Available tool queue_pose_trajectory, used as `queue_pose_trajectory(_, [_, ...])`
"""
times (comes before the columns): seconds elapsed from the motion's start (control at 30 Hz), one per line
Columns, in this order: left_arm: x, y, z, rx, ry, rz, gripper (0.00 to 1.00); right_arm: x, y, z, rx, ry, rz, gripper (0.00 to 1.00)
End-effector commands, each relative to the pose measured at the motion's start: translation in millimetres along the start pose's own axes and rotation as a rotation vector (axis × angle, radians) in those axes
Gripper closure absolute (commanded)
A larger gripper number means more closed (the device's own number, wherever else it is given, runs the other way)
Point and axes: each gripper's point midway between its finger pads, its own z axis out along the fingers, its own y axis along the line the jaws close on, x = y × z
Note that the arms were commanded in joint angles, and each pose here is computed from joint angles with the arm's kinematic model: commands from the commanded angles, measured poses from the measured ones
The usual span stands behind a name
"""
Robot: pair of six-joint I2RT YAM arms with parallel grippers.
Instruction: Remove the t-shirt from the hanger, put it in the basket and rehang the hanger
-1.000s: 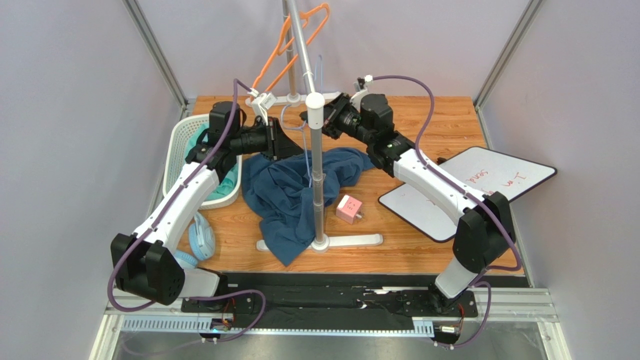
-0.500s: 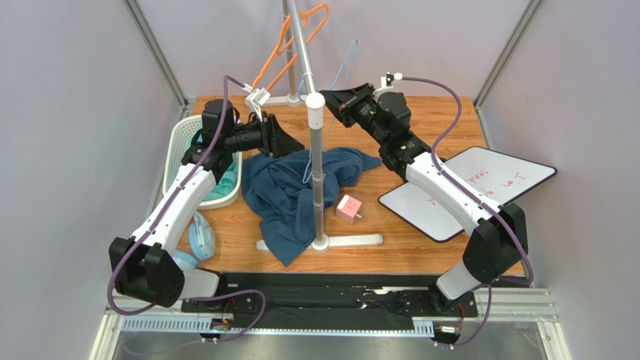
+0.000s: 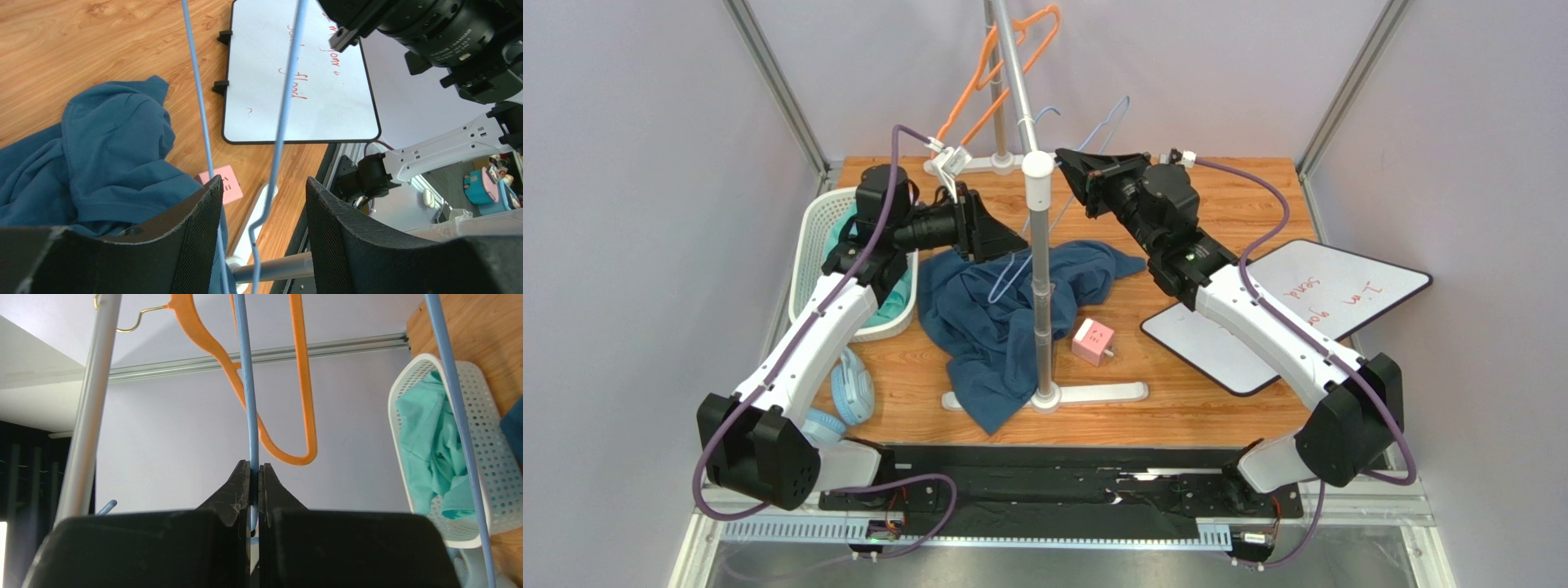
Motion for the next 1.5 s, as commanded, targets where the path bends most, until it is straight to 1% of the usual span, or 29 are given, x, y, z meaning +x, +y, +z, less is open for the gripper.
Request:
queue_pose_trajectory(0.0, [-6, -12, -1, 0.019, -0.017, 0.077, 0.44, -4, 26, -13, -0.043, -0.05, 0.143, 1.0])
queue_pose_trajectory(0.1, [-4, -15, 0, 0.009, -0.009, 0.088, 0.5, -1, 22, -14, -0.03, -0.052, 0.16, 1.0])
queue_pose_trajectory(0.13, [-4, -16, -1, 0.009, -0.012, 0.095, 0.55, 1, 22, -16, -0.029, -0.054, 0.169, 1.0])
queue_pose_trajectory(0.2, [-4, -15, -1, 0.003, -0.011, 0.094, 0.6, 0, 19, -17, -0.019, -0.064, 0.176, 1.0])
queue_pose_trajectory(0.27, [-6, -15, -2, -0.007, -0.015, 0.105, 0.75, 1, 18, -18, -0.018, -0.063, 0.181, 1.0])
queue_pose_trajectory(0.3, [-5, -14, -3, -0.016, -0.009, 0.099, 0.85, 1, 15, -17, -0.008, -0.061, 0.178, 1.0])
queue_pose_trajectory(0.33, [-6, -12, -4, -0.035, -0.016, 0.104, 0.98, 1, 15, -18, -0.006, -0.062, 0.158, 0.94])
queue_pose_trajectory(0.37, [-7, -11, -5, -0.045, -0.019, 0.107, 1.0, 1, 14, -18, -0.004, -0.064, 0.14, 0.86])
queue_pose_trajectory(0.4, [-6, -10, -5, -0.056, -0.016, 0.102, 1.0, 0, 15, -21, -0.009, -0.066, 0.123, 0.76])
queue_pose_trajectory(0.43, [-7, -10, -6, -0.06, -0.018, 0.103, 1.0, 0, 14, -23, -0.008, -0.067, 0.103, 0.5])
queue_pose_trajectory(0.47, [-8, -10, -7, -0.061, -0.02, 0.106, 1.0, -1, 12, -26, -0.001, -0.071, 0.061, 0.38])
queue_pose_trajectory(0.5, [-8, -12, -7, -0.059, -0.019, 0.104, 1.0, -6, 6, -28, 0.014, -0.09, 0.034, 0.3])
queue_pose_trajectory(0.53, [-9, -11, -7, -0.062, -0.023, 0.105, 1.0, -8, 10, -35, 0.011, -0.1, 0.012, 0.17])
queue_pose_trajectory(0.57, [-8, -11, -7, -0.064, -0.022, 0.101, 1.0, -13, -5, -40, 0.067, -0.12, -0.064, 0.13])
queue_pose_trajectory(0.7, [-11, -9, -11, -0.081, -0.027, 0.1, 1.0, -42, -11, -71, 0.091, -0.242, -0.212, 0.09])
queue_pose_trajectory(0.73, [-14, -10, -14, -0.093, -0.04, 0.107, 1.0, -50, -25, -78, 0.119, -0.268, -0.243, 0.09])
queue_pose_trajectory(0.77, [-15, -9, -16, -0.105, -0.045, 0.107, 1.0, -58, -15, -96, 0.098, -0.296, -0.255, 0.09])
queue_pose_trajectory(0.83, [-23, -9, -26, -0.135, -0.08, 0.122, 1.0, -81, -25, -114, 0.135, -0.378, -0.338, 0.09])
queue_pose_trajectory(0.87, [-27, -10, -29, -0.142, -0.091, 0.129, 1.0, -88, -11, -132, 0.104, -0.405, -0.352, 0.08])
queue_pose_trajectory(0.97, [-41, -12, -46, -0.186, -0.141, 0.142, 1.0, -111, 0, -161, 0.113, -0.492, -0.453, 0.1])
queue_pose_trajectory(1.0, [-44, -10, -51, -0.212, -0.152, 0.133, 1.0, -116, 12, -176, 0.089, -0.521, -0.466, 0.1])
queue_pose_trajectory(1.03, [-48, -8, -55, -0.251, -0.172, 0.126, 1.0, -120, 15, -183, 0.095, -0.535, -0.518, 0.1])
queue_pose_trajectory(1.1, [-60, -14, -60, -0.269, -0.19, 0.113, 1.0, -125, 28, -203, 0.078, -0.568, -0.56, 0.11])
queue_pose_trajectory(1.17, [-75, -26, -64, -0.264, -0.207, 0.124, 1.0, -129, 28, -213, 0.094, -0.578, -0.609, 0.11])
queue_pose_trajectory(1.27, [-94, -27, -72, -0.329, -0.228, 0.123, 1.0, -134, 27, -228, 0.091, -0.603, -0.611, 0.11])
queue_pose_trajectory(1.3, [-99, -21, -72, -0.345, -0.228, 0.112, 1.0, -135, 22, -229, 0.097, -0.606, -0.611, 0.11])
queue_pose_trajectory(1.37, [-113, -27, -74, -0.336, -0.246, 0.114, 1.0, -136, 22, -234, 0.088, -0.613, -0.608, 0.11])
queue_pose_trajectory(1.4, [-114, -21, -68, -0.333, -0.233, 0.104, 1.0, -137, 22, -235, 0.091, -0.614, -0.614, 0.12])
queue_pose_trajectory(1.47, [-128, -31, -66, -0.296, -0.245, 0.122, 1.0, -137, 21, -235, 0.097, -0.612, -0.631, 0.12])
